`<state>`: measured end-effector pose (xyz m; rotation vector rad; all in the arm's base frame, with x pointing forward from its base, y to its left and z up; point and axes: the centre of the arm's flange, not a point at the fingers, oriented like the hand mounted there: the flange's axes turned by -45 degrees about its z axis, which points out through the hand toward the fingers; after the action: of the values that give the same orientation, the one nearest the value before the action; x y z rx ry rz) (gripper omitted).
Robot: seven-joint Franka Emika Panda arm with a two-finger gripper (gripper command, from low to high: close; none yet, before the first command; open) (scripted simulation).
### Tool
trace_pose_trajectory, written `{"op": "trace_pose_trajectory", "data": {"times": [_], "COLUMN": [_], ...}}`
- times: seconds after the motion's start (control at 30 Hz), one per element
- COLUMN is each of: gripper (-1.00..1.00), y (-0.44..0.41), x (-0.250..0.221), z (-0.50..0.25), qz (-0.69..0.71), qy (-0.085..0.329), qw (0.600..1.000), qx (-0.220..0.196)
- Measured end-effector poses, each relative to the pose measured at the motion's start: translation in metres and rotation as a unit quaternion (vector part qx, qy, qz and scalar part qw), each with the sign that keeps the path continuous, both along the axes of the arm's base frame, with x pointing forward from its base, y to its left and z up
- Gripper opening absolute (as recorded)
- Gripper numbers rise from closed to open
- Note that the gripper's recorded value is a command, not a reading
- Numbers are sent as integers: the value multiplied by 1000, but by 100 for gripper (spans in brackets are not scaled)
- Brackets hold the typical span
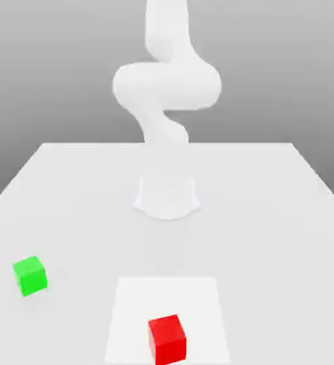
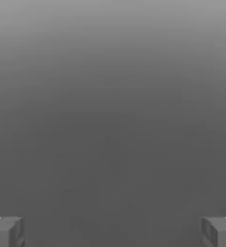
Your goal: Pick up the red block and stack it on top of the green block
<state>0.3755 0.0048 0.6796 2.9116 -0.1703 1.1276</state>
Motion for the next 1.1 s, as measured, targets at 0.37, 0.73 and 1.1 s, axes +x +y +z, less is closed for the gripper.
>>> {"op": "trace_pose_trajectory", "data": {"times": [0.37, 0.73, 1.1], "gripper": [0, 0, 0], "y": [-5, -19, -6], "x": [96, 124, 104], "z": [-164, -337, -475], "qz": [-201, -375, -510], "qy": [116, 208, 281], "qw": [971, 894, 783], "qx": [52, 127, 220]}}
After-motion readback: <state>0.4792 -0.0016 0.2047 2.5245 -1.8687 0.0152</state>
